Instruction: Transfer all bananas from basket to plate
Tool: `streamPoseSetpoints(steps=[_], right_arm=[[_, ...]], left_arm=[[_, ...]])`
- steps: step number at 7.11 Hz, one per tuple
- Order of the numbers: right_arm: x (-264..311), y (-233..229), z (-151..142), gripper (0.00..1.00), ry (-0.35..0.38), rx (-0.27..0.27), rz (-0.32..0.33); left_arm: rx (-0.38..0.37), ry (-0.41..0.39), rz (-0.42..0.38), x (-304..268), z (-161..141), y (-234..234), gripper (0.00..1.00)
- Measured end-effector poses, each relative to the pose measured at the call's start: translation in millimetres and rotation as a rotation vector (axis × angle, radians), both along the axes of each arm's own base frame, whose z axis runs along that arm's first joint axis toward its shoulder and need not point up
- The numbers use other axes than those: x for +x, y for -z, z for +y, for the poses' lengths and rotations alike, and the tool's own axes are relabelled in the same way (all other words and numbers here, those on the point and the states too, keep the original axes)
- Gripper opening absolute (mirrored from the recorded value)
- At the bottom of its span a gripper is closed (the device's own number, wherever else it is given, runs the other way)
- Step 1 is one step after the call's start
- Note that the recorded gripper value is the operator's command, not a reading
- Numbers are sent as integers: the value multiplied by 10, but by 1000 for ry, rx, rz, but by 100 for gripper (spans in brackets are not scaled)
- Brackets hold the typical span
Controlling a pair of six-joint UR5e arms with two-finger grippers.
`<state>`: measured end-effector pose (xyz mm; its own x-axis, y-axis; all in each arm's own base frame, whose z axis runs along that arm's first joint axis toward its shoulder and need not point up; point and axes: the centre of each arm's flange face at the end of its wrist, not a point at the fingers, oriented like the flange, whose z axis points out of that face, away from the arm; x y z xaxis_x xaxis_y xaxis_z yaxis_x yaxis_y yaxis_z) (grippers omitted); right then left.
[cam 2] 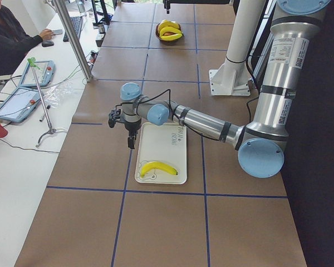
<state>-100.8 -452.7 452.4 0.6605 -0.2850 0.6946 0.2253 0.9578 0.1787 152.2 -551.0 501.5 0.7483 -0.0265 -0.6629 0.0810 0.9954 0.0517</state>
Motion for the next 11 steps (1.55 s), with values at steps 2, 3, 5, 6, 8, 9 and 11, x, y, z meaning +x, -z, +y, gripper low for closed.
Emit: streamPoseSetpoints(steps=[2, 3, 5, 6, 8, 9, 11], right_arm=[[7, -332, -51, 100, 32, 15, -42], [-26, -557, -119, 100, 34, 29, -60], [-45, -837, -162, 100, 14, 9, -67], [-50, -947, -168, 100, 6, -14, -63], [-135, -1051, -129, 100, 22, -37, -61], [-233, -1090, -78, 100, 45, -46, -59], [-398, -1158, 6, 100, 85, -61, -53]], left_arm=[[-43, 21, 22, 297, 30, 123, 100], [-59, 27, 33, 385, 49, 171, 100], [-72, 32, 47, 492, 80, 245, 100], [-71, 28, 50, 537, 104, 278, 100], [-74, 31, 53, 568, 121, 304, 100], [-75, 31, 53, 571, 123, 307, 100], [-75, 31, 55, 575, 125, 314, 100]])
